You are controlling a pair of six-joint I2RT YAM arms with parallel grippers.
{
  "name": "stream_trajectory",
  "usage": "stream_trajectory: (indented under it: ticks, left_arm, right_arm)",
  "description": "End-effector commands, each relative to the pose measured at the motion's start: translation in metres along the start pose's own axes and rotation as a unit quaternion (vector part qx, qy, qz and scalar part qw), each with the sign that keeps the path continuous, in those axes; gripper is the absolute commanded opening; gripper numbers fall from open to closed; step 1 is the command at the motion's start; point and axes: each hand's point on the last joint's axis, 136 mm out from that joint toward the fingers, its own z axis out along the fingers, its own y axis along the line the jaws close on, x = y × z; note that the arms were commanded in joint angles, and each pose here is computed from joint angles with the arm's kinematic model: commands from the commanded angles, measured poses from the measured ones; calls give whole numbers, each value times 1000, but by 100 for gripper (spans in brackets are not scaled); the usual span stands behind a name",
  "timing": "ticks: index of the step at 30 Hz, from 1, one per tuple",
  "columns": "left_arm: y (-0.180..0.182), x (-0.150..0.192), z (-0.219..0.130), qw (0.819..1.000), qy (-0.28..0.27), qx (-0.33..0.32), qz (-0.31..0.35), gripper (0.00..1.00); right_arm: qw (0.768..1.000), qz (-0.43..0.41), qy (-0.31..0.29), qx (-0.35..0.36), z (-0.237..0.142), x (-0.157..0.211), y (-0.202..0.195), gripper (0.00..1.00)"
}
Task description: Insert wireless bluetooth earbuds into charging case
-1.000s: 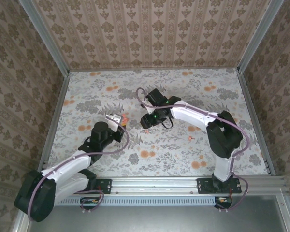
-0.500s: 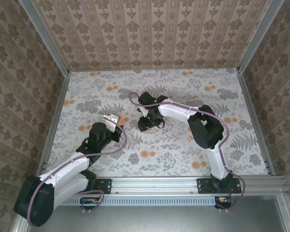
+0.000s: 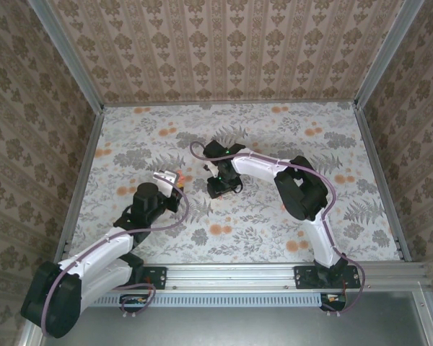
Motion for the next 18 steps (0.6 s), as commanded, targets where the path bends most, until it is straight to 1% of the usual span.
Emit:
stream_trajectory:
  ticks: [1,5,11,18]
  left_arm:
    - [0,2,-2,1000,0,5,-12,18]
    - [0,3,-2,1000,0,5,-12,18]
    - [0,3,-2,1000,0,5,-12,18]
    - [-4,4,-2,1000,-2,17,-11,18]
  right_arm:
    - [1000,9,20,17,8,6,-3,39]
    - [999,12,22,22,8,7,-5,38]
    - [999,14,20,27,1,10,-6,30]
    - [1000,11,-8,28,-14,7,-6,24]
